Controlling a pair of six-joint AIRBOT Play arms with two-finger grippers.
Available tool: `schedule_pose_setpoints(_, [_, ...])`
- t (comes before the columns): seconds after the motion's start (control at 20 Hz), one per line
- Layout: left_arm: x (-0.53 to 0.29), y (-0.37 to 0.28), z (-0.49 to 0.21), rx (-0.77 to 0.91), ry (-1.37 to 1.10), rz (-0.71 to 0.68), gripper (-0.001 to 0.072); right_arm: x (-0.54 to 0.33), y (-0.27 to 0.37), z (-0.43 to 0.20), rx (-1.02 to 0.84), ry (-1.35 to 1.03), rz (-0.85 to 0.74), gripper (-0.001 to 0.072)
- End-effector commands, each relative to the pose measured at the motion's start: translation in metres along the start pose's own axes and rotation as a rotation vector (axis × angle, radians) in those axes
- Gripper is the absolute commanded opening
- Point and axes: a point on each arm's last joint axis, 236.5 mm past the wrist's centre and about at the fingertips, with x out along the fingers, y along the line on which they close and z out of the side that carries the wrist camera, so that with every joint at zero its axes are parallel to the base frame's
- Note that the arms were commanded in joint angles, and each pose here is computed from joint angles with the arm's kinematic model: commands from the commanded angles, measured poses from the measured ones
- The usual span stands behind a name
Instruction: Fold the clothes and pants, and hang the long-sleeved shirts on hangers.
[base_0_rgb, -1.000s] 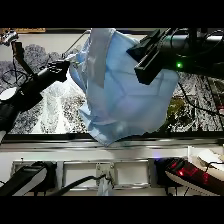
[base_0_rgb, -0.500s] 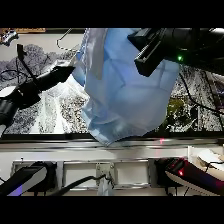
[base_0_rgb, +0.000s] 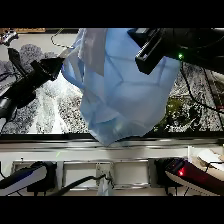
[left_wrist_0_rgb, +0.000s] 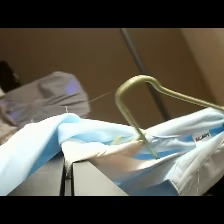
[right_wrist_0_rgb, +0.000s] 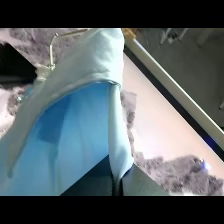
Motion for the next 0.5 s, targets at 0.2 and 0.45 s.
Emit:
schedule_pose_setpoints(0.2, [0.007, 0.020, -0.010, -0.098, 0.027, -0.011, 0.0010, -0.003, 0.018, 0.033, 0.084, -0.135, 0.081, 0.0021])
schedule_pose_setpoints(0.45, [0.006, 0.023, -0.005, -0.115, 0.013, -0.008, 0.0010, -0.005, 0.030, 0.035, 0.112, -0.142, 0.137, 0.0020])
